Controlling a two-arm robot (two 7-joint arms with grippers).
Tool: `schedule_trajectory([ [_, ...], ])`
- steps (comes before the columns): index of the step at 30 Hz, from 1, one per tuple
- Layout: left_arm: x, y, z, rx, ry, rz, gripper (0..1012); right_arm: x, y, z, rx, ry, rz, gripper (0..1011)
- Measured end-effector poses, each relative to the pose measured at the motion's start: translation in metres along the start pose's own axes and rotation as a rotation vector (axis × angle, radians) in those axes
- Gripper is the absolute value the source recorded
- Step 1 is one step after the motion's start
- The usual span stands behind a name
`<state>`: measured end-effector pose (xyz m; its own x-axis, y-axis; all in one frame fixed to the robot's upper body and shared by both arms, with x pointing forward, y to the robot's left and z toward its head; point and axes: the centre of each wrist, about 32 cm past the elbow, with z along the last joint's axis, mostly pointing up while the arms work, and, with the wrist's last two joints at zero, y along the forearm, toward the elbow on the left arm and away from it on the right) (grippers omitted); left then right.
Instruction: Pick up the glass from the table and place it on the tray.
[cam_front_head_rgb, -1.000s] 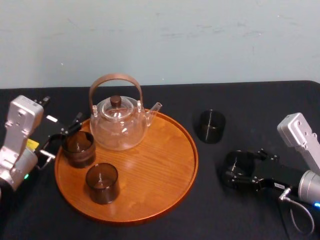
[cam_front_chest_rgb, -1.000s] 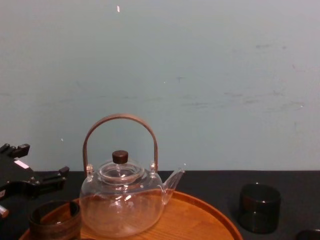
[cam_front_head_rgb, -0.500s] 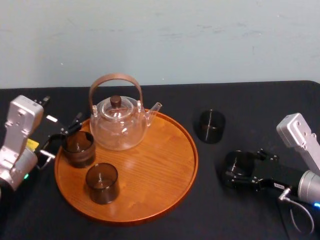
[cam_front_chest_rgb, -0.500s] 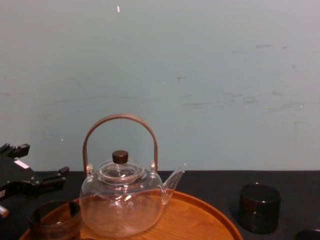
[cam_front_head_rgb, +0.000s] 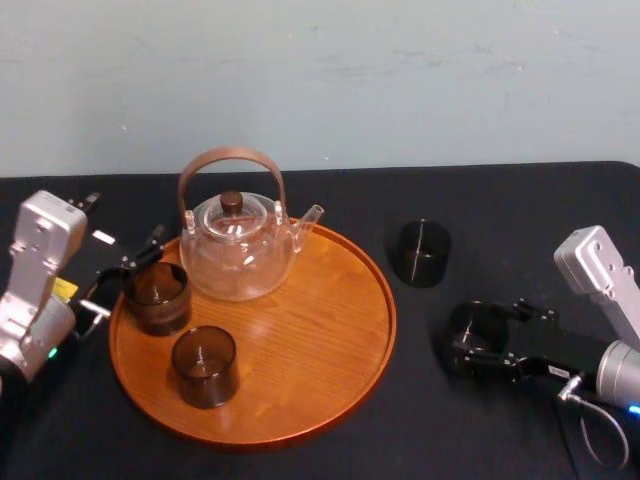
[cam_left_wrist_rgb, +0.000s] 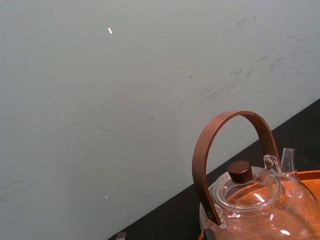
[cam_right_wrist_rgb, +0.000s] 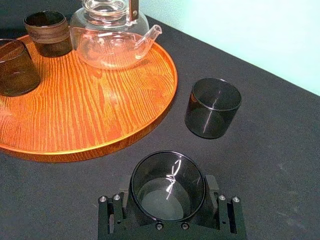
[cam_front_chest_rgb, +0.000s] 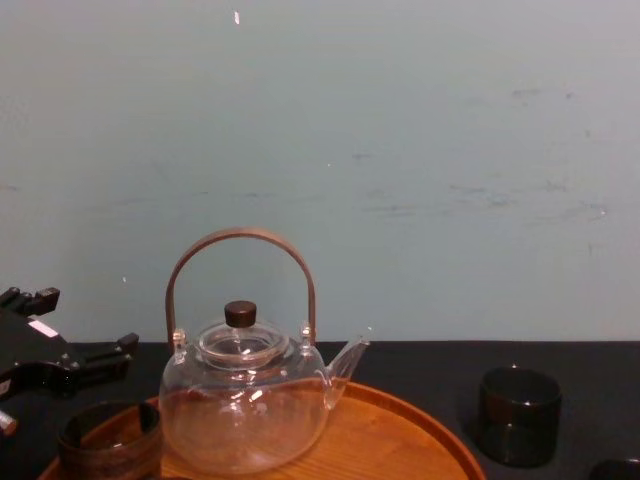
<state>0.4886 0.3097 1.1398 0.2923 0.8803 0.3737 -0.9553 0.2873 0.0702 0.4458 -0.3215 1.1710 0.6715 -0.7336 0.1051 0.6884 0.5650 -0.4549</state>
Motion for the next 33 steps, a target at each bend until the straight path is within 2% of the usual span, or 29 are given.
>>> schedule_trajectory([
  [17, 0.0, 0.0, 0.0, 0.0, 0.0, 0.0, 1001, 0.0028, -0.002, 0.002, 0.012, 0.011, 0.001, 901],
  [25, 0.0, 0.0, 0.0, 0.0, 0.0, 0.0, 1001, 0.0092, -0.006, 0.019, 0.06, -0.001, 0.008, 901],
  [33, 0.0, 0.0, 0.0, 0.0, 0.0, 0.0, 1001, 0.0146, 0.0, 0.037, 0.105, -0.043, 0.049, 901],
])
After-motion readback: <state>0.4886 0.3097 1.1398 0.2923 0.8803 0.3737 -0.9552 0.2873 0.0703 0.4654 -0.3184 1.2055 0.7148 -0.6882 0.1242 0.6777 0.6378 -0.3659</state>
